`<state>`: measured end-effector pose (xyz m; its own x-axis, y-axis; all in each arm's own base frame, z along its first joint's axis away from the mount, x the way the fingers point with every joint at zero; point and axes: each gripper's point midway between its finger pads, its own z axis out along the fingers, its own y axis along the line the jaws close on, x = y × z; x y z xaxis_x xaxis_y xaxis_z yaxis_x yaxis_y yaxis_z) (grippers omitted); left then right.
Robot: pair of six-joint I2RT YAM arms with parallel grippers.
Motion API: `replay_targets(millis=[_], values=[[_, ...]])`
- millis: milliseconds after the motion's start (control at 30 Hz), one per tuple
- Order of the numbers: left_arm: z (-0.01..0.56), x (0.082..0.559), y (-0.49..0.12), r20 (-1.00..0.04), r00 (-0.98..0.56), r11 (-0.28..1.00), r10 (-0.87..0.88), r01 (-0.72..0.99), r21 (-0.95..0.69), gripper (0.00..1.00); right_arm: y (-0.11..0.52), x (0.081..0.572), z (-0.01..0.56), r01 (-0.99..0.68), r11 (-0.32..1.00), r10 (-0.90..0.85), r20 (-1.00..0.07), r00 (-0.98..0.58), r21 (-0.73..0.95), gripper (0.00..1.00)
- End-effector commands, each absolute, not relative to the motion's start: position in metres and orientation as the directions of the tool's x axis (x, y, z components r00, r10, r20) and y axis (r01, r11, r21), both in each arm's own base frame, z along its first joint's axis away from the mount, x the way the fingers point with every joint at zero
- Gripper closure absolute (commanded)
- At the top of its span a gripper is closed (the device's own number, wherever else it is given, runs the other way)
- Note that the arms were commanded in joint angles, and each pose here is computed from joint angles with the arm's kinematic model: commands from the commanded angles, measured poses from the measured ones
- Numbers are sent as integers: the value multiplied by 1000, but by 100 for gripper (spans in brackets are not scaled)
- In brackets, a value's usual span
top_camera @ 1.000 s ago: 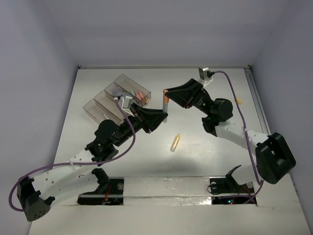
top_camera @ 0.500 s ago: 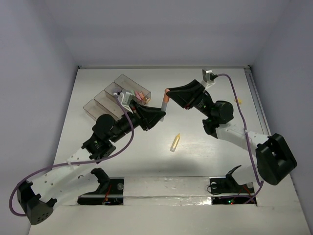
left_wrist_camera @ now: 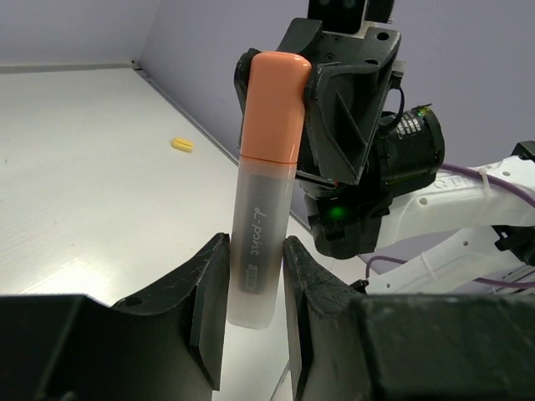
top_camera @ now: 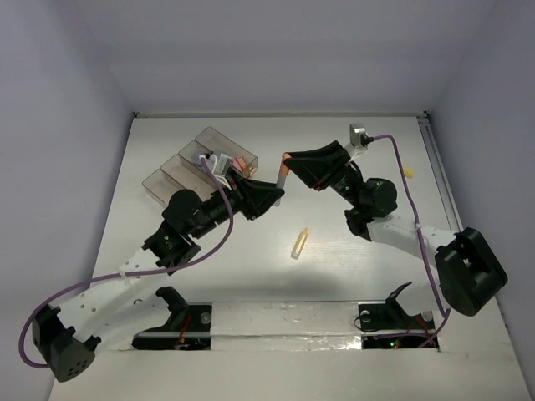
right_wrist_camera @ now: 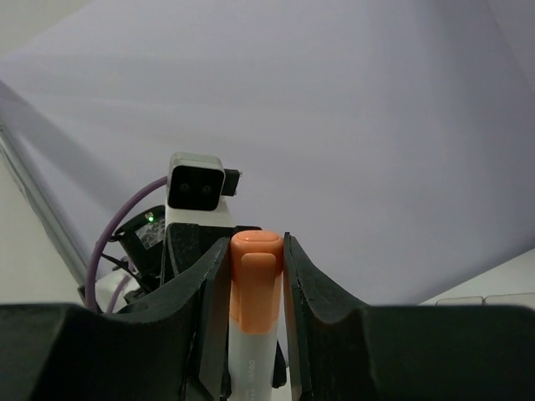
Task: Sort the stationery into containers
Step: Close the pen cap on the pen.
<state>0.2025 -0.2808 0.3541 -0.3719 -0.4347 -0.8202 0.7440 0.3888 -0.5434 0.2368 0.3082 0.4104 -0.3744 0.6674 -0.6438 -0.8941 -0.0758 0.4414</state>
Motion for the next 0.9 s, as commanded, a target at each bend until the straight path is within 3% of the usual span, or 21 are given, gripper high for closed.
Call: replay_targets(millis=[0, 333, 867], values=[[531, 193, -208, -609, 33, 347, -792, 846, -405, 100, 340, 172, 352, -909, -211, 410, -811, -417, 361, 100], [542, 185, -197, -607, 68, 367, -792, 847, -384, 100, 346, 182, 328, -907, -127, 369, -830, -419, 401, 100], [520, 188, -218, -639, -10, 308, -769, 870, -385, 100, 350, 177, 346, -896, -187, 382, -810, -444, 403, 100]])
